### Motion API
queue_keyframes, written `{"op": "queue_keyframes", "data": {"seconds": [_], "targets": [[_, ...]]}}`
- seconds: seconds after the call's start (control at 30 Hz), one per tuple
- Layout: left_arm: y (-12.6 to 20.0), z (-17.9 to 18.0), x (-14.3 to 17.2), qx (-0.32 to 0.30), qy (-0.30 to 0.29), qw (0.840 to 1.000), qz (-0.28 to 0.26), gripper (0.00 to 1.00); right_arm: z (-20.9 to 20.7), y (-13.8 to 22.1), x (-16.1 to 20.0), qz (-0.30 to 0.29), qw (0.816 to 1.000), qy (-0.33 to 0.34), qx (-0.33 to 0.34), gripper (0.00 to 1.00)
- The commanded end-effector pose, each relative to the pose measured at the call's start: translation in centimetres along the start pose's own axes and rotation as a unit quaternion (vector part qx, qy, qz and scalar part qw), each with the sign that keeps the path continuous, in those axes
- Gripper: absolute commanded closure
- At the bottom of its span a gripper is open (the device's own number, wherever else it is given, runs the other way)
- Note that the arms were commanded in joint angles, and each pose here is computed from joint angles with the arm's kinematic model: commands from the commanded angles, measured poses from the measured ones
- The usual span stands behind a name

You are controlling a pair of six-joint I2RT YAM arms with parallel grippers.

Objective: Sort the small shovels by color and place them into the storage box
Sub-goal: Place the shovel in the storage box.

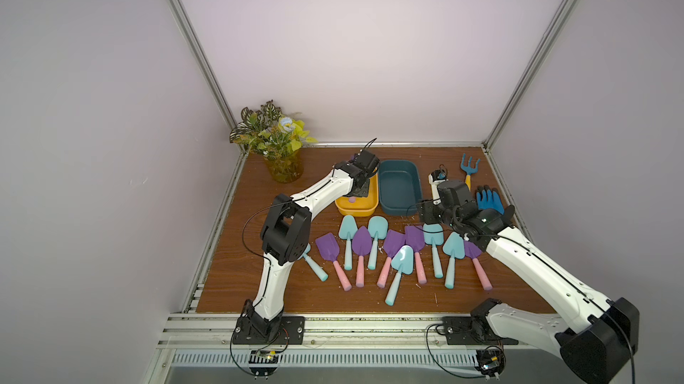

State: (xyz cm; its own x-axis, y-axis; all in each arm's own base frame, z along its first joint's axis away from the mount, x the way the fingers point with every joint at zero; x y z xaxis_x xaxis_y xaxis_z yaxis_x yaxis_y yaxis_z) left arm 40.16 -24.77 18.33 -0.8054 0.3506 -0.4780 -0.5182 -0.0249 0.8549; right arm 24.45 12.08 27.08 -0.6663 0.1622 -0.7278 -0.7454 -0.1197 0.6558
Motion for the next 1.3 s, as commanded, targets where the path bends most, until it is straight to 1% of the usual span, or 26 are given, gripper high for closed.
{"op": "queue_keyframes", "data": {"seconds": [0.0,0.27,0.5,0.8,0.97,1.1,1.17,1.27], "targets": [[-1.3,1.1,0.5,-0.025,0.01,1.0,0.014,1.0,-0.2,0.3,-0.2,-0.008,1.0,-0.005,0.001,0.24],[-3.1,1.0,1.0,-0.029,-0.001,0.999,0.032,1.0,-0.1,-0.2,0.0,-0.002,1.0,-0.005,0.001,0.24],[-4.0,0.9,1.5,-0.033,-0.006,0.998,0.044,1.0,0.0,-0.5,0.1,0.0,1.0,-0.006,-0.002,0.24],[-5.2,1.0,2.6,-0.028,-0.008,0.997,0.067,1.0,0.3,-0.8,0.1,0.001,1.0,-0.009,-0.01,0.24],[-5.8,1.2,3.1,-0.019,-0.006,0.997,0.078,0.98,0.5,-1.2,0.2,0.008,1.0,-0.011,-0.019,0.25],[-5.9,1.6,3.2,-0.02,-0.005,0.996,0.082,0.94,0.8,-1.5,0.3,0.012,1.0,-0.015,-0.025,0.25],[-5.9,1.8,3.2,-0.021,-0.005,0.996,0.081,0.89,0.8,-1.5,0.2,0.012,0.999,-0.017,-0.025,0.25],[-5.6,1.8,2.9,-0.017,-0.008,0.997,0.077,0.78,0.7,-1.4,0.2,0.008,1.0,-0.021,-0.021,0.25]]}}
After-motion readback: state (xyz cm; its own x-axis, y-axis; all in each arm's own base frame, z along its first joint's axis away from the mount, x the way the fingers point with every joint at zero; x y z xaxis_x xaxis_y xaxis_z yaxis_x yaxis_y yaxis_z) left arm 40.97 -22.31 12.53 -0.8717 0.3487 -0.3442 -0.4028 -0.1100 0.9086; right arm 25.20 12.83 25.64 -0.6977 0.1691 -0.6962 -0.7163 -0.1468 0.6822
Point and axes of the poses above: each gripper's point midway between its finger pads, its own y axis back along the fingers, its own z axis along the line the jaws close on, x = y × z, the point moved 9 cm from there along y, back along the fingers, and after that the axes turned 14 degrees about -y, right-handed, at the moved point
